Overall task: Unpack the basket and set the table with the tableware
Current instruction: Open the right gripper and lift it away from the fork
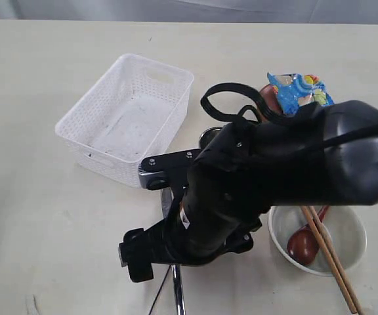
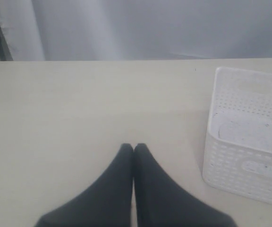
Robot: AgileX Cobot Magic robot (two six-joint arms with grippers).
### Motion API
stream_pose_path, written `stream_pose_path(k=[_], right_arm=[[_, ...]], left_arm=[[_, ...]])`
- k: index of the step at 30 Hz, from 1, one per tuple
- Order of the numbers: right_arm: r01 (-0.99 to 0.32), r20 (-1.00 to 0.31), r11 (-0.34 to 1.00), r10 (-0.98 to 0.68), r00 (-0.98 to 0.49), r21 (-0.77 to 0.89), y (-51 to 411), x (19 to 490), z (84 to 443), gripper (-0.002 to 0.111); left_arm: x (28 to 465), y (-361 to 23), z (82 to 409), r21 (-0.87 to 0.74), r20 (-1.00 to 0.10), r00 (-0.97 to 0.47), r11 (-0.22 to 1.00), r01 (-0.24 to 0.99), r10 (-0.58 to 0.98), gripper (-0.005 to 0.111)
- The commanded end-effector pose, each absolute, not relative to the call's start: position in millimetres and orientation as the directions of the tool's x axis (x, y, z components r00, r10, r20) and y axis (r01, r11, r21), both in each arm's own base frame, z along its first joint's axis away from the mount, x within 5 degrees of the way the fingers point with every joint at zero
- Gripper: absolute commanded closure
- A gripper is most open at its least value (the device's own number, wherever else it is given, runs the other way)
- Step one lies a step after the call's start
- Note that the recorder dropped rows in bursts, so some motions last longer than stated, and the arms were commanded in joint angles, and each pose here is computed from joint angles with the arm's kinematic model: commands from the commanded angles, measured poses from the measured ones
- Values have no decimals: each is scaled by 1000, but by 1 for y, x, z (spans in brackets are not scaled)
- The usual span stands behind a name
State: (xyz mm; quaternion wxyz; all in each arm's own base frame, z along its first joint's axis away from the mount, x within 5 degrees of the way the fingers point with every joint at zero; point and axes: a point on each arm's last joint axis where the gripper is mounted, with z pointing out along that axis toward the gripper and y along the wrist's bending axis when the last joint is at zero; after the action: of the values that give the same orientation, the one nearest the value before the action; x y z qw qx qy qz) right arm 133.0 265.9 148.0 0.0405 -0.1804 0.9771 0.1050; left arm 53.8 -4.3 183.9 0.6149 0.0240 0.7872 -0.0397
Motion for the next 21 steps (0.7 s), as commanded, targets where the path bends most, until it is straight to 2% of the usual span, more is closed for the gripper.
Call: stream_pose_path(k=[1,11,13,16,19,21], right_arm=[[-329,-103,920,-314,-944,215,267,132,148,4],[-317,-62,927,-311,-948,200,265,129,149,4],[-342,-67,917,-336,-940,203,267,130,156,7],[-413,-72,887,-407,-911,208,275,132,180,19],[-479,-73,854,-475,-877,203,286,137,216,37],[-492,-89,859,-484,-871,145,288,144,241,51]], left_arm=[[54,-5,184,-28,-972,-236,995,94,-5,107],[54,-5,184,-28,-972,-236,995,94,-5,107],[54,-5,184,-28,-972,-236,995,94,-5,107],[54,-5,184,-28,-972,-236,995,94,-5,107],[54,-5,184,-28,-972,-236,995,94,-5,107],[54,-5,184,-28,-972,-236,995,94,-5,107]])
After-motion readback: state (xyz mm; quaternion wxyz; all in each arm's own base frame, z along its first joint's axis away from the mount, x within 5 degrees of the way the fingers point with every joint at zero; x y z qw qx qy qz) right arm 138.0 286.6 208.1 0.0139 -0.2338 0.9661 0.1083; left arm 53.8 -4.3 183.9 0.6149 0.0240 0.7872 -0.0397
